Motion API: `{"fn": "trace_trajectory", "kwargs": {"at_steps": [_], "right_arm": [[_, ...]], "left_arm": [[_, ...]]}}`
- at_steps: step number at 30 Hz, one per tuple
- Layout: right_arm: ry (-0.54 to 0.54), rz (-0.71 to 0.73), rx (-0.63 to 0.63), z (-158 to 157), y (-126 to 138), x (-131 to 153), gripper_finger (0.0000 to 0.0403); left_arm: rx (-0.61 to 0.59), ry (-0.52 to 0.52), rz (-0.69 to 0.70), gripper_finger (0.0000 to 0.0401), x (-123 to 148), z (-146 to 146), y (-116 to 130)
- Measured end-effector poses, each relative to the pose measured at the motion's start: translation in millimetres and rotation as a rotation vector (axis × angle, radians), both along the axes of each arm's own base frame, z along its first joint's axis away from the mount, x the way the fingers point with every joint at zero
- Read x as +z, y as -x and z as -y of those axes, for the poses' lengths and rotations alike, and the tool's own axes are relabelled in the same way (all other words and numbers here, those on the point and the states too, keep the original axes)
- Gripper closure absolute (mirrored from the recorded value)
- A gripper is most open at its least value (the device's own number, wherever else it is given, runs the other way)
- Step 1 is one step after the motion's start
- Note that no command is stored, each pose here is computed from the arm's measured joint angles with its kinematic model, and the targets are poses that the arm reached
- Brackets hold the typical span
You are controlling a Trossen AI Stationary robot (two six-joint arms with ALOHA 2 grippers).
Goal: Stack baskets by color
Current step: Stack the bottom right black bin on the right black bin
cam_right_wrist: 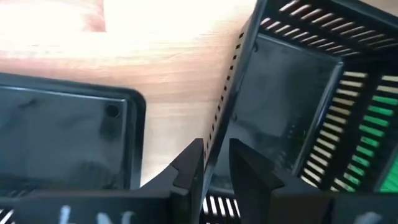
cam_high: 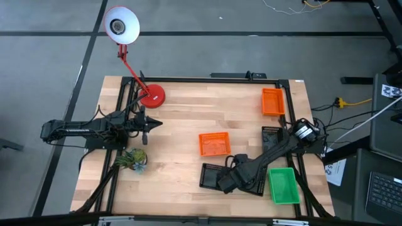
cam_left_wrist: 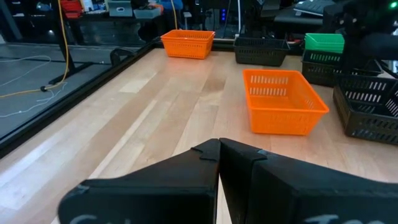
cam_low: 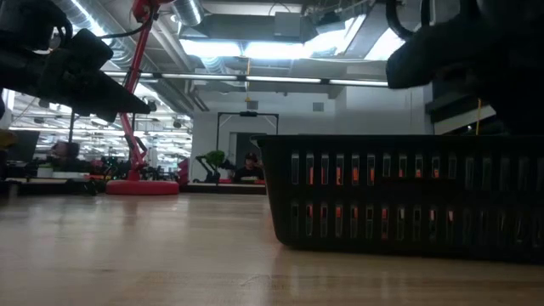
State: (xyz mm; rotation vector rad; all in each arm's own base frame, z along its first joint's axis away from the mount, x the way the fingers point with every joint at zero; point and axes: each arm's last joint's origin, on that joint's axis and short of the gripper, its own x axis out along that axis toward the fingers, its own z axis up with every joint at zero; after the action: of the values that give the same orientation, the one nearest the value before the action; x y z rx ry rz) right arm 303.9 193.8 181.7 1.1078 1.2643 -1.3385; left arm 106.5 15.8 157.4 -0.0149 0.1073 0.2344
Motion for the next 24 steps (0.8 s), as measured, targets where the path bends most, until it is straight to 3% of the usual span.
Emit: {"fn": "trace_trajectory", "kwargs": {"at_steps": [6, 11, 15, 20, 24], "right_arm": [[0.003, -0.017, 0.051, -1.8, -2.9, -10.4, 0.0334], [0.005, -0.014, 0.083, -2.1, -3.8, -12.2, 0.0389], [0.011, 0.017, 0.106, -2.1, -8.2, -8.1, 0.0396], [0.126, 0.117, 0.198, 0.7, -22.1, 20.2, 0.0398], [0.26, 0.004, 0.226, 16.2, -18.0, 57.9, 0.0399]], "left_arm": [[0.0, 0.0, 0.0, 0.0401, 0.0, 0.0, 0.0], [0.0, 0.0, 0.0, 0.0401, 0.0, 0.0, 0.0], [0.0, 0.0, -0.002, 0.0401, -0.1, 0.0, 0.0], [0.001, -0.001, -0.006, 0.0401, -0.5, 0.0, 0.1], [0.001, -0.001, -0.007, 0.0401, -0.6, 0.0, 0.1]]}}
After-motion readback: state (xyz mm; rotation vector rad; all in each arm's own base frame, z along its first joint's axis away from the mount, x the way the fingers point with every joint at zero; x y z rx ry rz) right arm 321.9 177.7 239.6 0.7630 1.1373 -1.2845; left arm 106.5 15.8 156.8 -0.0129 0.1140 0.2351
